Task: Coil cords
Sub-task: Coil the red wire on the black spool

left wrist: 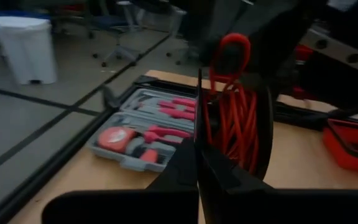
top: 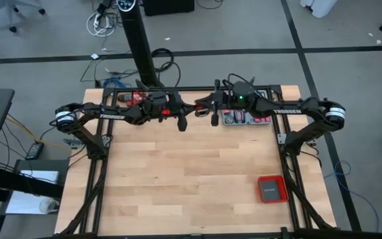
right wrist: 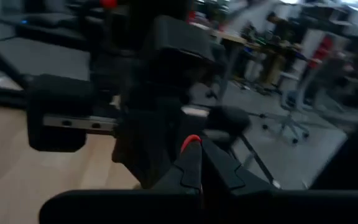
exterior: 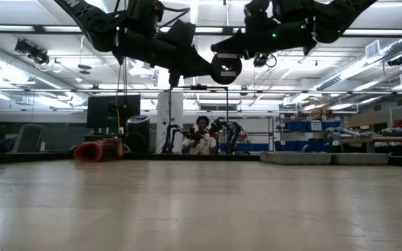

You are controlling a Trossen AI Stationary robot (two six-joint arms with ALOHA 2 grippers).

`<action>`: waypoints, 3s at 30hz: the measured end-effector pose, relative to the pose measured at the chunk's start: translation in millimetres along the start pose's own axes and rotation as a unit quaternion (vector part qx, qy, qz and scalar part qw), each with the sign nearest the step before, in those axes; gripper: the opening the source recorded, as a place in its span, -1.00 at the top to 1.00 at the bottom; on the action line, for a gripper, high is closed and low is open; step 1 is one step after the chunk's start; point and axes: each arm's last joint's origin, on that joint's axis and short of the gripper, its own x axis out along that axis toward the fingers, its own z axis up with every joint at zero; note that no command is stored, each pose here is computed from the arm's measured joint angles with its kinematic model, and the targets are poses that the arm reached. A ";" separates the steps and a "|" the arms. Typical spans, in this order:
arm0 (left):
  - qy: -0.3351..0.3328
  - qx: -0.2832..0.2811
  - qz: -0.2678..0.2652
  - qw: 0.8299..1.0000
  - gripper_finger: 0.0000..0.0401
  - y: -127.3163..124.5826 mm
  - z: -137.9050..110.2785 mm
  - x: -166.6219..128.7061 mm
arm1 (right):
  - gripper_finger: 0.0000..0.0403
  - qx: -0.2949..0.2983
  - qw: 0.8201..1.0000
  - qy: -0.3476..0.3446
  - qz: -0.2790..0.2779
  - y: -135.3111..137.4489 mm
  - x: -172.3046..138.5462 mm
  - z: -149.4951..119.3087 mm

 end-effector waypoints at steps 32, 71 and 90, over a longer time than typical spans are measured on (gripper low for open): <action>-0.031 0.033 -0.094 0.995 1.00 -5.9 6.4 -0.5 | 0.73 -0.064 0.995 -0.005 0.082 1.8 3.4 6.7; -0.023 0.028 0.071 0.997 1.00 3.1 4.5 -0.4 | 0.76 -0.050 0.998 0.028 -0.039 -26.1 7.6 18.4; -0.083 0.011 0.129 0.988 1.00 -0.8 14.6 -1.7 | 0.76 -0.022 0.999 0.001 -0.031 -8.8 9.1 31.1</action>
